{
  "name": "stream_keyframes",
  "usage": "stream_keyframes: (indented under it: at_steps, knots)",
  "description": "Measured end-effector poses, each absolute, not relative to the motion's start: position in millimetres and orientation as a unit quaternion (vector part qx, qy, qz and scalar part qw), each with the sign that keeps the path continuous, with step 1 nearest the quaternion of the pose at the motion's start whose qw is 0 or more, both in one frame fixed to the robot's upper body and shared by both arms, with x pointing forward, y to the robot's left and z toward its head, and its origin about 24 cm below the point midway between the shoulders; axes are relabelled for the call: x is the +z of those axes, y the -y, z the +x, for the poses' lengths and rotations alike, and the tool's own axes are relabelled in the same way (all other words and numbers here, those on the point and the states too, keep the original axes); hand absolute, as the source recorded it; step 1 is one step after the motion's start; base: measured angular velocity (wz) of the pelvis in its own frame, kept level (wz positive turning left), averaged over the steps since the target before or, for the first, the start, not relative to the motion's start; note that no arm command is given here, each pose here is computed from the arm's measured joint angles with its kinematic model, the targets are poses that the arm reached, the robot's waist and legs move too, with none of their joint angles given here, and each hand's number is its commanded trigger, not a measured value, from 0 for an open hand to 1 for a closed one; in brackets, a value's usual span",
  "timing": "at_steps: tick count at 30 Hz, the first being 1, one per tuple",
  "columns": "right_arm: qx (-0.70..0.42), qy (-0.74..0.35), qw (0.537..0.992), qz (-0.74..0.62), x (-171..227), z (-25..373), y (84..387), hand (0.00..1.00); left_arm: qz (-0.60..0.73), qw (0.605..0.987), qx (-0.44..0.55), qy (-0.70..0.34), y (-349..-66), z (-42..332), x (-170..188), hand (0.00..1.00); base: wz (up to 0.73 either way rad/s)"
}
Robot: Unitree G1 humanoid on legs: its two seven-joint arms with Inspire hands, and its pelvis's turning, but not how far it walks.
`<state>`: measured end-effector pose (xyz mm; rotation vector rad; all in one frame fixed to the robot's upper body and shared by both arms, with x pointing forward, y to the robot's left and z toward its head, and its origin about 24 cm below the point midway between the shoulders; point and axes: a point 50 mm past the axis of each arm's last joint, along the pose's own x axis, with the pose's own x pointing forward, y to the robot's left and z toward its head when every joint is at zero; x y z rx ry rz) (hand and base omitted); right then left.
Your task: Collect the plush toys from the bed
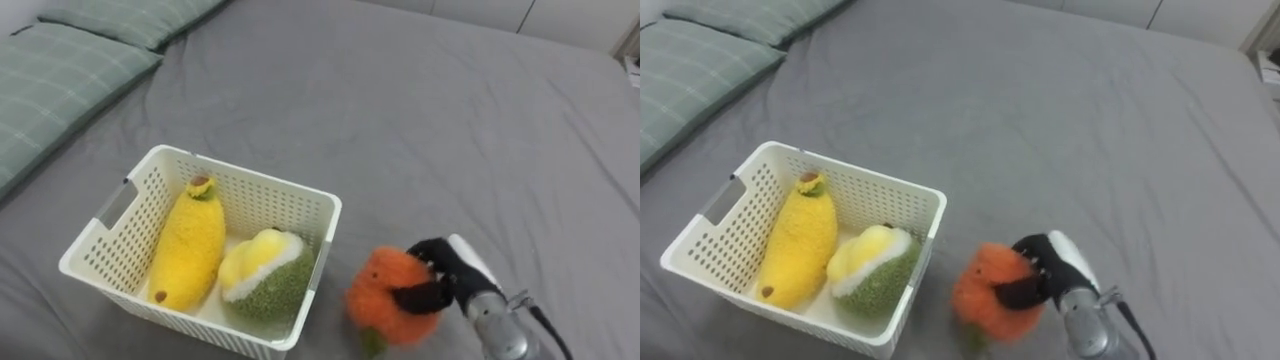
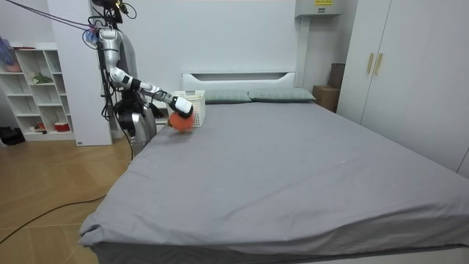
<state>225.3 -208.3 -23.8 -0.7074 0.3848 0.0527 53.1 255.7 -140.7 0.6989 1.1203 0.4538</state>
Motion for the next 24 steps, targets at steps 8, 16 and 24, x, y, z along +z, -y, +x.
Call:
stream_keyframes:
  at_steps: [8, 16, 24]
  knots:
    - [-0.021, -0.065, 0.925, -0.375, 42.0, 239.8, 218.4, 1.00, 0.316, 0.763, 0.225, -0.516, -261.2, 51.9, -139.4, 0.00, -0.08]
    - [-0.013, 0.021, 0.924, -0.381, 85.7, 258.0, 200.4, 1.00, 0.316, 0.754, 0.226, -0.530, -262.4, 46.6, -141.6, 0.00, -0.04]
    - [0.055, 0.135, 0.914, -0.378, 132.2, 282.6, 149.1, 1.00, 0.339, 0.760, 0.213, -0.512, -259.3, 61.9, -140.0, 0.00, 0.02]
